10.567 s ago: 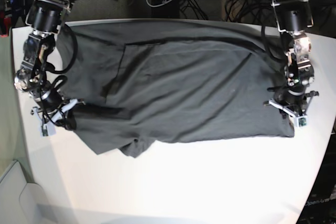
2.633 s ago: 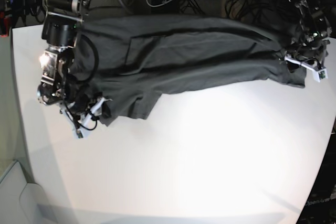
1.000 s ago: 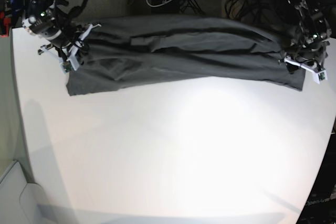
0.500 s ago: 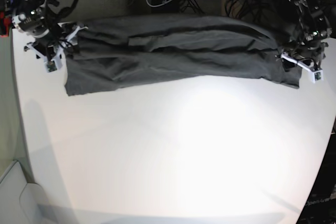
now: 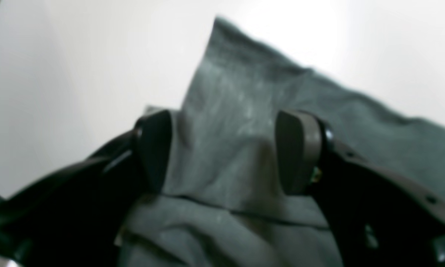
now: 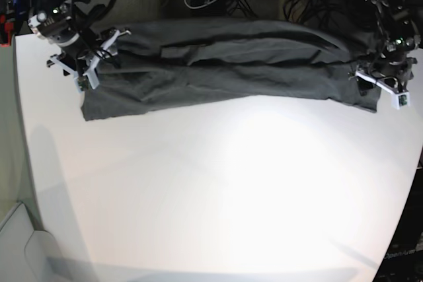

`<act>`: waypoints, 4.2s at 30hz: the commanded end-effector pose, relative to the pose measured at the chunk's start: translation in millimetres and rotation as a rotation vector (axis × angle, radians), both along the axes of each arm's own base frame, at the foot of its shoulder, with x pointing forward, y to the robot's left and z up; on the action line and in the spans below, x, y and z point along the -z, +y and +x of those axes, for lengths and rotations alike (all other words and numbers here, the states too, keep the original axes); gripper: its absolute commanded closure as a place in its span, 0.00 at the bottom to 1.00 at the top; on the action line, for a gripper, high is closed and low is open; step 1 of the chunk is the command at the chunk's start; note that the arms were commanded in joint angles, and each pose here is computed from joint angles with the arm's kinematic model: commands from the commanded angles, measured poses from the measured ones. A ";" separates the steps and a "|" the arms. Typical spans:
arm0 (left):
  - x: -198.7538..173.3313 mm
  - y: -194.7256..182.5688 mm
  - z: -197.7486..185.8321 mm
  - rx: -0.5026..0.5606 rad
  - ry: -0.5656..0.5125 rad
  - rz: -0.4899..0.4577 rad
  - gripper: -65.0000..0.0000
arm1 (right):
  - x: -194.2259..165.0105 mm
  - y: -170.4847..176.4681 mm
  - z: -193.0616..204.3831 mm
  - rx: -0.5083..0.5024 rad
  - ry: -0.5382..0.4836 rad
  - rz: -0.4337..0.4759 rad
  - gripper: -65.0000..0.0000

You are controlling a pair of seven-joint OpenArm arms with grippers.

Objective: Layout the t-shirt on the table in an organized manner, then fold the t-shirt properly
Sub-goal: 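Smooth the folded shirt ends with both grippers, then regrasp the strip end with the left gripper and pull it taut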

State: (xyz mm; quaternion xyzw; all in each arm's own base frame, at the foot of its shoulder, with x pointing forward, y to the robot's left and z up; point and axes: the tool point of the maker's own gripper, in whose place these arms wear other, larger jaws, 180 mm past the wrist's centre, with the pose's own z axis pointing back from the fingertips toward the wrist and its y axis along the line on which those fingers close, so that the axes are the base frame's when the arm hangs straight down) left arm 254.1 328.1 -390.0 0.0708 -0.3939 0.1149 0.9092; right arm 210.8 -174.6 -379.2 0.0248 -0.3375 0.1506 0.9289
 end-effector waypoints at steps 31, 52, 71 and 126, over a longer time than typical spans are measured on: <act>29.8 15.4 -20.4 -0.143 0.163 -0.056 0.98 | -14.0 -0.1 25.4 -0.004 -0.073 0.010 0.48; -7.4 1.0 20.9 -0.084 0.094 -0.038 0.98 | 3.3 -12.9 45.0 0.005 -0.045 0.022 0.48; -64.6 7.3 130.3 -0.088 -0.092 -0.124 0.90 | -1.0 -11.9 52.0 0.000 -0.062 0.023 0.48; -60.2 -7.3 129.5 -0.091 -0.148 -0.152 1.00 | 8.1 -24.4 60.8 0.006 -0.038 0.016 0.48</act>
